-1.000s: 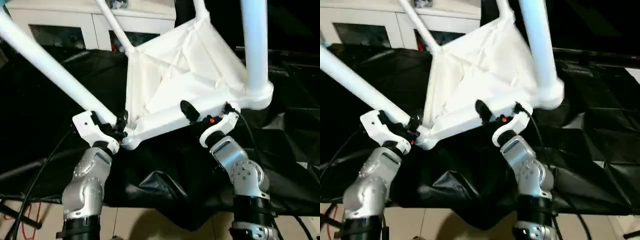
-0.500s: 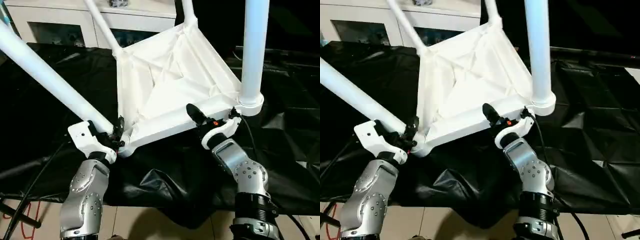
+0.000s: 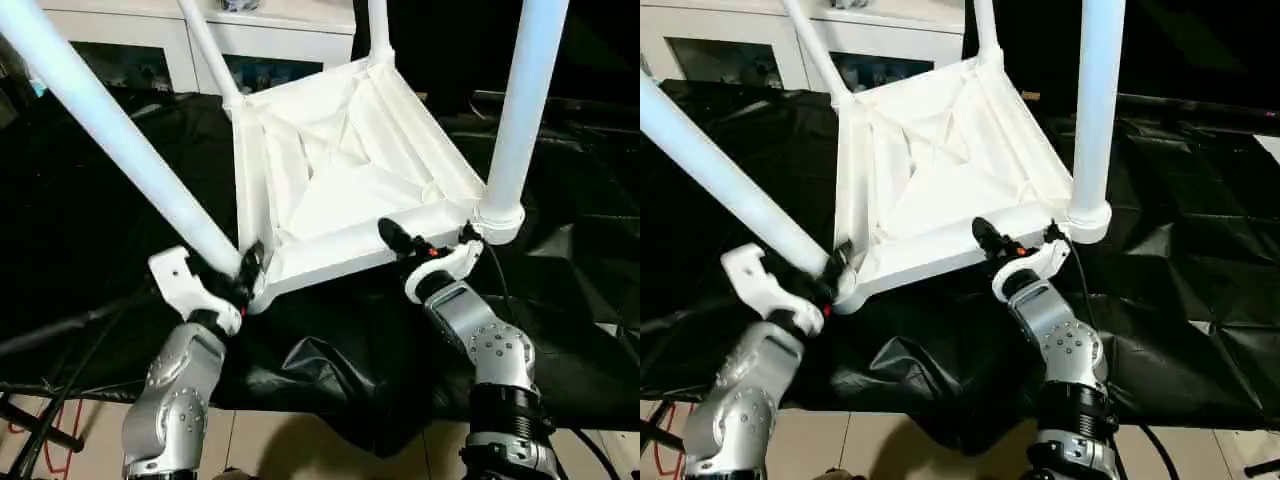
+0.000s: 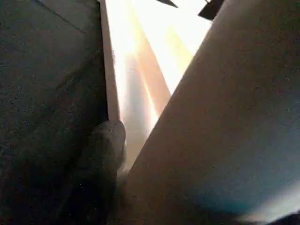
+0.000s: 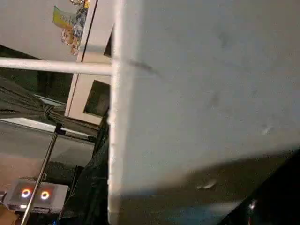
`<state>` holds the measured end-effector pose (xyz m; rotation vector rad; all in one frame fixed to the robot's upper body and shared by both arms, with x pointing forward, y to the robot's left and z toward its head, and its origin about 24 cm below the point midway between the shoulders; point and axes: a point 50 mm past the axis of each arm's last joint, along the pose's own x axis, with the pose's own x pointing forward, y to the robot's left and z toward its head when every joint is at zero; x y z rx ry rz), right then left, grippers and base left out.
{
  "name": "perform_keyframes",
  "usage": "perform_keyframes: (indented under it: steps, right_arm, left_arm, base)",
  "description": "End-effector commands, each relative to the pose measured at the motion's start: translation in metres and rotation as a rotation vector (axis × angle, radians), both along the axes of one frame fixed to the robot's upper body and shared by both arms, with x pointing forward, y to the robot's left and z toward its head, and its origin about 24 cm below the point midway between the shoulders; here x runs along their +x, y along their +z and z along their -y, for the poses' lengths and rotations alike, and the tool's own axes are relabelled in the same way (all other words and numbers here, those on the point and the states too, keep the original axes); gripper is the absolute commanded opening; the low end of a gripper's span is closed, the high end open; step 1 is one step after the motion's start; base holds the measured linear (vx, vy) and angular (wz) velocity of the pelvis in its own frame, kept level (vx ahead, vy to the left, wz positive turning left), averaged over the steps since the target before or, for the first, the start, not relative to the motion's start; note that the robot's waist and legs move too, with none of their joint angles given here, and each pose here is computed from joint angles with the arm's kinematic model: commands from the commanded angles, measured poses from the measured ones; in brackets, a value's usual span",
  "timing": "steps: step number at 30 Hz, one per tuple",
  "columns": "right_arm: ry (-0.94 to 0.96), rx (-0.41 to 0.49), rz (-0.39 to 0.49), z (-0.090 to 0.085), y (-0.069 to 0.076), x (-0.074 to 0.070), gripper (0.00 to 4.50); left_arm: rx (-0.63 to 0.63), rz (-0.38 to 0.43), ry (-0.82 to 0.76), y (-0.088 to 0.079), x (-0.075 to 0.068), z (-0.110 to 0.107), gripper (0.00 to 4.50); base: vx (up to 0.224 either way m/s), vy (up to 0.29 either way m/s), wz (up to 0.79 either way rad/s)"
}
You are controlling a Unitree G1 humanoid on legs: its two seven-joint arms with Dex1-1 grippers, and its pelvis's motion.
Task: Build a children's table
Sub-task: Flip table
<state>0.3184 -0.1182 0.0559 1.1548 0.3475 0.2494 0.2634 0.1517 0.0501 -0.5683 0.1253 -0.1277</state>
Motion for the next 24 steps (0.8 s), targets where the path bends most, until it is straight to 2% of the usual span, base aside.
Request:
perform_keyframes:
  steps: [1, 8, 14, 16, 20, 24]
  right_arm:
    - [-0.073, -0.082, 0.129, 0.015, 0.032, 0.011, 1.73]
    - [-0.154, -0.122, 0.146, 0.029, 0.042, 0.018, 1.71]
    - [-0.137, -0.271, 0.228, 0.033, 0.059, 0.021, 1.7]
    - [-0.14, -0.292, 0.232, 0.034, 0.061, 0.022, 1.7]
    - [-0.18, -0.395, 0.245, 0.043, 0.071, 0.025, 1.7]
    - [-0.222, -0.455, 0.243, 0.052, 0.078, 0.025, 1.7]
  left_arm:
    - [-0.003, -0.058, 0.021, -0.012, -0.009, -0.009, 3.6]
    - [0.036, -0.021, -0.015, -0.011, -0.023, -0.02, 4.05]
    - [0.183, -0.025, -0.081, -0.012, -0.036, -0.037, 4.14]
    - [0.213, -0.012, -0.116, -0.01, -0.037, -0.035, 4.14]
    - [0.308, 0.087, -0.312, 0.006, -0.044, -0.02, 4.14]
    - [0.375, 0.168, -0.402, 0.018, -0.045, -0.006, 4.14]
  base:
    - [0.0, 0.0, 0.0]
    - [0.0, 0.0, 0.0]
    - [0.0, 0.0, 0.0]
    - [0.0, 0.0, 0.0]
    - [0.0, 0.0, 0.0]
    - [0.0, 0.0, 0.0]
